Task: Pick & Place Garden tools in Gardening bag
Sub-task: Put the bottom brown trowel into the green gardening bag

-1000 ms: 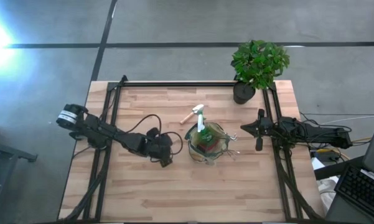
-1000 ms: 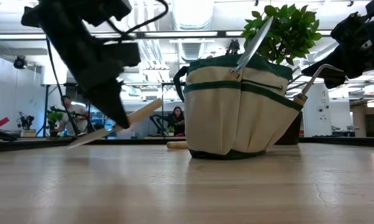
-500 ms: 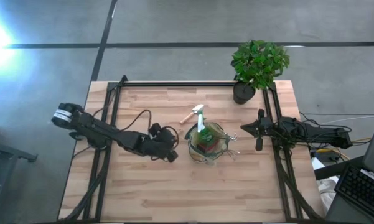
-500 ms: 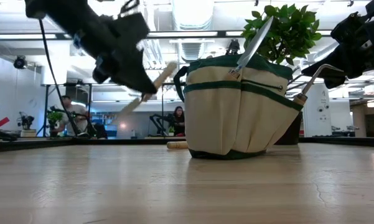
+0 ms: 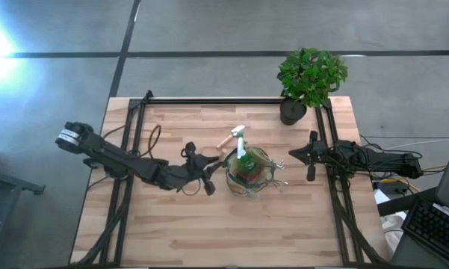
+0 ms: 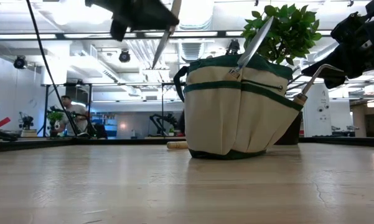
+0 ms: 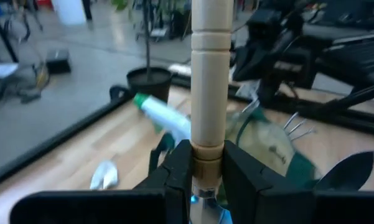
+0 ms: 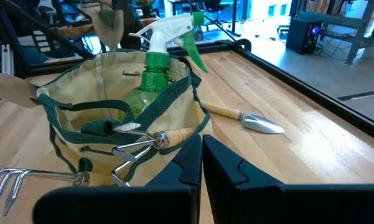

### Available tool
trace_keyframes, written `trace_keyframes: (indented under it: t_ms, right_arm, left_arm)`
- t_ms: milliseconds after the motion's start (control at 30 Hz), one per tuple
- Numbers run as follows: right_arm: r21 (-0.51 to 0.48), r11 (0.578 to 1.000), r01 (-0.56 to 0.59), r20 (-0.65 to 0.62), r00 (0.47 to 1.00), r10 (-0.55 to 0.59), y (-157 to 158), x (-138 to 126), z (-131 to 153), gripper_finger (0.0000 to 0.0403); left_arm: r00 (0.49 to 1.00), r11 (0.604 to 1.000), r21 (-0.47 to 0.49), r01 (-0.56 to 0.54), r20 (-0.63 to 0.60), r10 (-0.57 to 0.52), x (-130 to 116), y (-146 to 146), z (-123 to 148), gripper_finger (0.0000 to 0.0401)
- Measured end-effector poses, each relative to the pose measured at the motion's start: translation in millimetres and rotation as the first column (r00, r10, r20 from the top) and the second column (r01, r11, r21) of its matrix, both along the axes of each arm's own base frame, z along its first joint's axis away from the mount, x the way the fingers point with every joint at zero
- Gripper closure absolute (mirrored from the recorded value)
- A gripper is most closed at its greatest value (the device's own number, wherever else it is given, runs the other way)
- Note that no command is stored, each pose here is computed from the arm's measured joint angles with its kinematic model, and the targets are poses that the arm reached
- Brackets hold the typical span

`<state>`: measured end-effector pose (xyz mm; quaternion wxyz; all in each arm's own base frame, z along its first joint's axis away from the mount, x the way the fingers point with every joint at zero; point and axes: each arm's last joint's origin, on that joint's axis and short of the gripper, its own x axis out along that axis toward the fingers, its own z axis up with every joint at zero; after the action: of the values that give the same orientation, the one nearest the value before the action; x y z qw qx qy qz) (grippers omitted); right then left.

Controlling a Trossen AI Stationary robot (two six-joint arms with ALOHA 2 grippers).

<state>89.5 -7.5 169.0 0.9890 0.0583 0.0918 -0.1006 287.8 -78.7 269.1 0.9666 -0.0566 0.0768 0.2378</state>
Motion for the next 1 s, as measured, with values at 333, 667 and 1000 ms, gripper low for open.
trace_keyframes:
  t_ms: [333, 667, 1000]
  right_arm:
    - [0.000, 1.000, 0.000, 0.000, 1.000, 0.000, 0.0, 0.0, 0.0, 0.0394]
    - [0.000, 1.000, 0.000, 0.000, 1.000, 0.000, 0.0, 0.0, 0.0, 0.0394]
    - [0.000, 1.000, 0.000, 0.000, 1.000, 0.000, 0.0, 0.0, 0.0, 0.0394]
  left_arm:
    - [0.997, 0.997, 0.057, 0.045, 0.064, -0.049, 9.9, -10.4, -2.7, 0.0338]
    - [0.963, 0.980, 0.102, 0.173, 0.191, -0.189, 13.8, -41.5, -2.3, 0.0338]
    - [0.918, 0.951, 0.189, 0.243, 0.271, -0.289, 18.5, -62.4, -8.9, 0.0338]
